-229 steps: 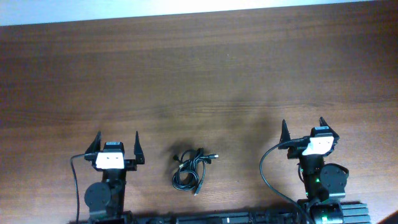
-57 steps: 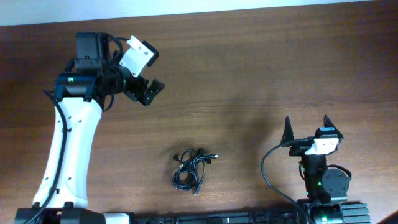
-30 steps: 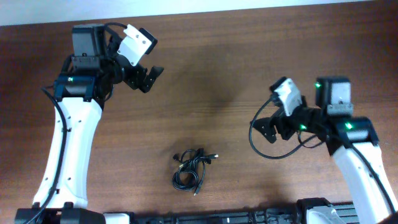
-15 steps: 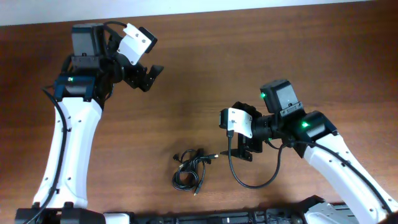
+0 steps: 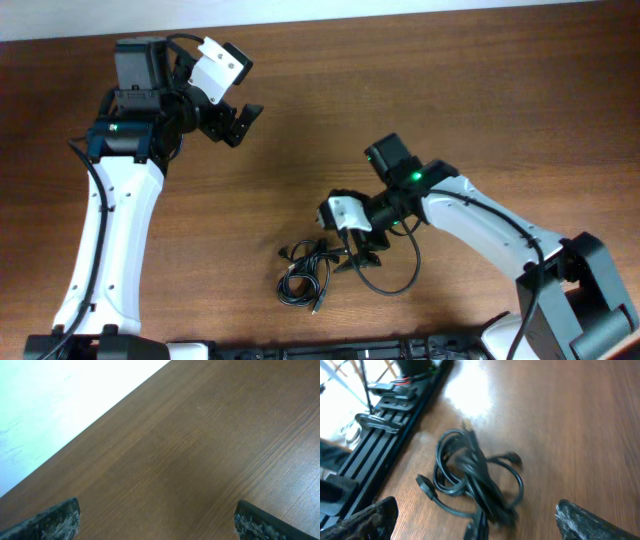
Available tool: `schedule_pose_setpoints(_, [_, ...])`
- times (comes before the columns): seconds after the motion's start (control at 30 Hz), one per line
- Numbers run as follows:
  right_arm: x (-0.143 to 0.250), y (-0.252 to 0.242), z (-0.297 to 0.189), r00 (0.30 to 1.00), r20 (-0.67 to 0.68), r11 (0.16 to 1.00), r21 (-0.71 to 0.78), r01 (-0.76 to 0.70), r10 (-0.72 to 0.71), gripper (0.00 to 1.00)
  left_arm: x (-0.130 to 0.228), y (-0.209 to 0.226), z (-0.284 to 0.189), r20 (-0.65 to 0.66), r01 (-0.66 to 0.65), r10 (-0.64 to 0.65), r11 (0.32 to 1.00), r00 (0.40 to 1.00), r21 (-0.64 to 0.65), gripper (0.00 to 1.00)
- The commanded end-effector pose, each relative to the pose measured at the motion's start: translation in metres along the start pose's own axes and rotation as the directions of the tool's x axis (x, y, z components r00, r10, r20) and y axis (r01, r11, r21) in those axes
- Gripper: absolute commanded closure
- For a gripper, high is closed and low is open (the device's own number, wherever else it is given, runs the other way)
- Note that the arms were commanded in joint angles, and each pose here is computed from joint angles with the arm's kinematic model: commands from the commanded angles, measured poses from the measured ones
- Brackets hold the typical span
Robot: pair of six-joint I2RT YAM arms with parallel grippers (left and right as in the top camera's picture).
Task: Untangle cables
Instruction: 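Move the right gripper down onto the black cable bundle, then grasp the cable bundle with the right gripper and lift it toward the left gripper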
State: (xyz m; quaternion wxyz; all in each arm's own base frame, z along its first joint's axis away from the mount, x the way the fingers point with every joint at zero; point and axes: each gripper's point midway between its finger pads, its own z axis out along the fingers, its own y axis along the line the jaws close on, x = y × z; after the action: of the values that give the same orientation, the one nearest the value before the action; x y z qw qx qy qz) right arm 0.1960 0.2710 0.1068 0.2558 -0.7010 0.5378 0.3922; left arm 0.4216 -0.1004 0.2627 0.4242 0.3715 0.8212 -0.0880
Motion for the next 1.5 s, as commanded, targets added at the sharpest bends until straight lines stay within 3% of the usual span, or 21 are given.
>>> schedule_pose_setpoints(0.0, [-0.009,0.004,0.016,0.992,-0.010,0.992,-0.034,0.122,-0.122,0.10,-0.008,0.002,-0.002,0.020,-0.012,0.012,1.000,1.000,-0.007,0.01])
schedule_pose_setpoints(0.27, [0.006,0.000,0.034,0.994,-0.016,0.992,-0.068,0.102,-0.104,0.23,-0.010,-0.001,-0.003,0.031,-0.012,0.012,1.000,0.999,0.009,0.01])
schedule_pose_setpoints(0.43, [0.004,-0.002,0.037,0.994,0.016,0.992,-0.072,0.107,-0.106,0.91,-0.010,-0.001,-0.003,0.030,-0.012,0.011,1.000,0.999,0.010,0.01])
schedule_pose_setpoints(0.47, [0.004,-0.002,0.037,0.994,0.016,0.992,-0.071,0.107,-0.106,0.96,-0.010,-0.001,-0.003,0.030,-0.012,0.011,1.000,0.999,0.010,0.01])
schedule_pose_setpoints(0.57, [0.005,-0.006,0.037,0.998,-0.001,0.997,-0.058,0.055,-0.055,0.96,-0.010,-0.001,-0.003,0.029,-0.011,0.011,1.000,1.000,0.011,0.01])
schedule_pose_setpoints(0.7, [-0.002,-0.037,0.013,0.989,0.008,0.988,0.043,-0.150,0.150,0.96,-0.009,-0.001,-0.003,0.027,-0.010,0.009,1.000,1.000,0.013,0.01])
schedule_pose_setpoints(0.83, [-0.015,-0.085,-0.042,0.913,0.123,0.897,0.178,-0.405,0.389,0.96,-0.013,-0.009,-0.003,0.052,-0.010,0.007,0.998,0.999,0.056,0.01])
schedule_pose_setpoints(0.93, [-0.031,-0.110,-0.086,0.847,0.243,0.827,0.209,-0.522,0.473,0.96,-0.016,-0.014,-0.003,0.066,-0.014,0.008,0.997,0.998,0.079,0.01])
schedule_pose_setpoints(1.2, [-0.054,-0.130,-0.141,0.860,0.344,0.837,0.271,-0.476,0.378,0.96,-0.033,-0.051,0.004,0.105,-0.067,0.050,0.983,0.993,0.173,0.01])
schedule_pose_setpoints(1.47, [-0.098,-0.131,-0.176,0.938,0.336,0.868,0.434,-0.239,0.090,0.96,-0.025,-0.056,0.022,0.073,-0.055,0.041,0.977,0.997,0.206,0.01])
